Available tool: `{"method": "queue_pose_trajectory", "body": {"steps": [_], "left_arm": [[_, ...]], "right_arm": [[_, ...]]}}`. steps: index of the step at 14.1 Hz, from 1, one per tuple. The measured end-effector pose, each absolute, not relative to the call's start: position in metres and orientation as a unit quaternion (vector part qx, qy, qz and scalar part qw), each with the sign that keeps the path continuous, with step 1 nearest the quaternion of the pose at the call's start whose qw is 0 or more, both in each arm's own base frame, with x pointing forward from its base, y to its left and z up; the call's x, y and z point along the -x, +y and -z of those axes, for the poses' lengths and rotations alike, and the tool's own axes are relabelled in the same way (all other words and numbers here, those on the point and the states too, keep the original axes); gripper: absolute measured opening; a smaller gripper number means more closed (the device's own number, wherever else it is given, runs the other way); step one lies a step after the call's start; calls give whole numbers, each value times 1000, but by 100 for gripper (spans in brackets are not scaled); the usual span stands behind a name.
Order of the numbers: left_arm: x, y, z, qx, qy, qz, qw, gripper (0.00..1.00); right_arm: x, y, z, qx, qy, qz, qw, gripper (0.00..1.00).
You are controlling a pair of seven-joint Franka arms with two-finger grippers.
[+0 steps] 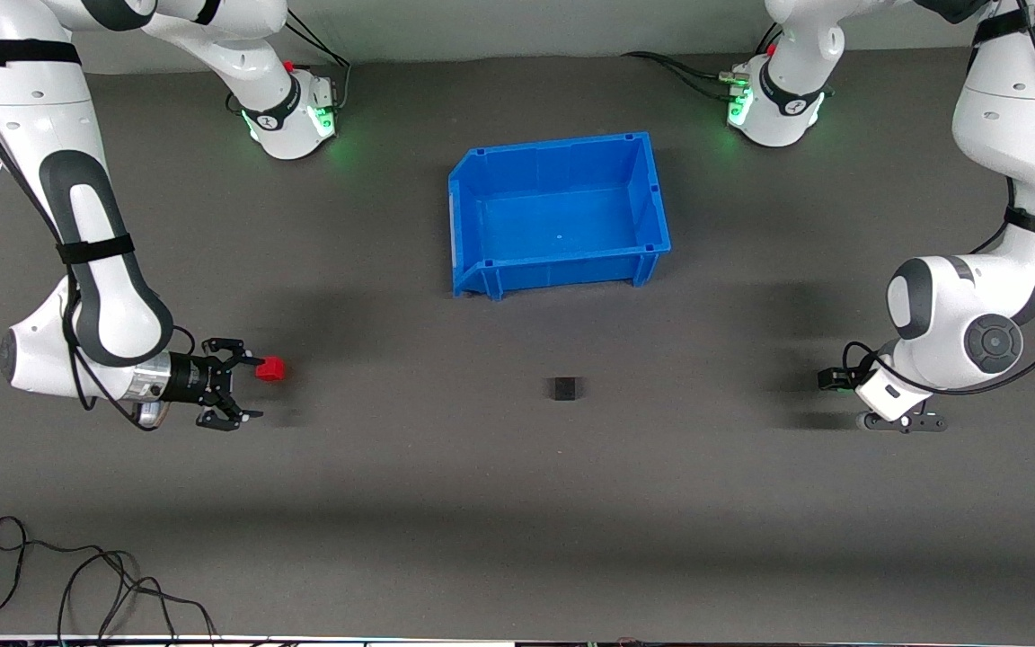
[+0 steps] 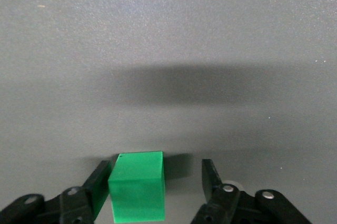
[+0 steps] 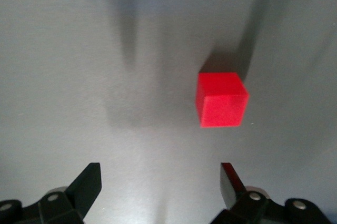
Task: Attach green and red cubes to black cube
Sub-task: 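Grasp the red cube with the right gripper while the left gripper grasps the green cube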
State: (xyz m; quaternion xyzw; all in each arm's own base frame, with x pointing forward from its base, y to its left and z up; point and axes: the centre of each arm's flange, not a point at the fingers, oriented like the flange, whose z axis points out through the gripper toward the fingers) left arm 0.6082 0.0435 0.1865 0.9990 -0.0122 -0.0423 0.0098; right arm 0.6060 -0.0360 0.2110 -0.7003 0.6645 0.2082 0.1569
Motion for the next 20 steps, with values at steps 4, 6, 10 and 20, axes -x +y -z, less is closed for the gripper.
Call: {"method": "queue_pose_trajectory", "body": {"steps": [4, 6, 10, 20], "left_arm": [[-609, 46, -187, -999, -11, 39, 9, 57], [-609, 46, -187, -999, -19, 38, 3, 49], [-609, 46, -187, -999, -30, 38, -6, 39], [-637, 18, -237, -976, 213, -5, 41, 39]], "right_arm": [[-585, -46, -192, 695, 669, -221, 145, 100], [-575, -55, -184, 695, 668, -225, 140, 100], [-566, -66, -178, 696, 668, -226, 137, 100], [-561, -67, -171, 687, 677, -225, 140, 51]]}}
